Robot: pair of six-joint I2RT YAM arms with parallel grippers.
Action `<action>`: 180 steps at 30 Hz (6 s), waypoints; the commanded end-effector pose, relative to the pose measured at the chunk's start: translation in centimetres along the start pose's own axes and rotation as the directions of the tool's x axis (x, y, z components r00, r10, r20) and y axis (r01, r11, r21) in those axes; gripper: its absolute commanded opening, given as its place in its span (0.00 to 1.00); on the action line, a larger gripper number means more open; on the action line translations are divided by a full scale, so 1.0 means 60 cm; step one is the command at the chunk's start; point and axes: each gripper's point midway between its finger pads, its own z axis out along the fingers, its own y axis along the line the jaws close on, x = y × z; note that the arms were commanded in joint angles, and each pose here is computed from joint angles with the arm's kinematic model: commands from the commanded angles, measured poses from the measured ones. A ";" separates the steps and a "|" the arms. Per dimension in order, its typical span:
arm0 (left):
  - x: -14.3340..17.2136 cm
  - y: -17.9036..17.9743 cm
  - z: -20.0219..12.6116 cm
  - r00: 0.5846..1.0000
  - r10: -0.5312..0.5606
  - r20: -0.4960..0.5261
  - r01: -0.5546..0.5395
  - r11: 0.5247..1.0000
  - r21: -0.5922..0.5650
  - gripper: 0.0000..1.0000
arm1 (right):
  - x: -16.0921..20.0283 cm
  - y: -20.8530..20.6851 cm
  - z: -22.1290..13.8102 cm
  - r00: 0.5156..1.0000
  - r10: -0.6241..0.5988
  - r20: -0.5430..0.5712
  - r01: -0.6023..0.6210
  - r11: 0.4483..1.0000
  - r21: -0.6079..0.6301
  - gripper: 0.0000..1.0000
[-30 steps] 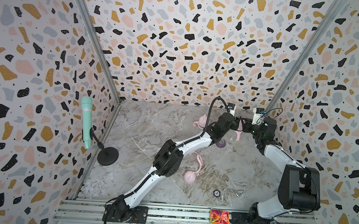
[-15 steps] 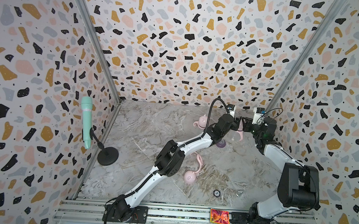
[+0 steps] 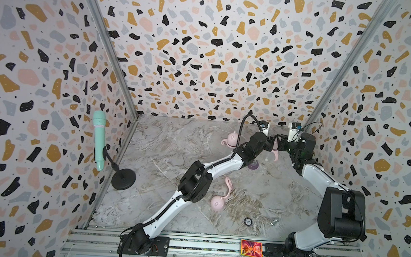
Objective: Assemble the baby bottles
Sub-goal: Close the lid on the baby bottle.
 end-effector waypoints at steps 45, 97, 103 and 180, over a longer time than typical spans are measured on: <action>-0.030 -0.008 0.000 0.999 0.023 0.045 -0.025 0.999 0.044 0.53 | -0.082 0.034 -0.027 0.990 0.080 -0.113 -0.095 0.986 -0.136 0.29; -0.021 -0.005 0.005 0.999 0.023 0.044 -0.026 0.998 0.060 0.51 | 0.021 -0.004 0.014 0.991 0.055 -0.122 -0.051 0.998 0.040 0.29; -0.013 -0.004 0.009 0.999 0.011 0.040 -0.014 0.998 0.062 0.49 | 0.059 0.004 0.010 0.985 0.060 -0.165 -0.056 0.998 0.033 0.26; 0.169 -0.037 -0.024 0.962 0.109 -0.251 -0.035 0.958 0.285 0.20 | 0.405 0.037 -0.051 0.745 0.333 -0.578 -0.275 0.943 0.189 0.26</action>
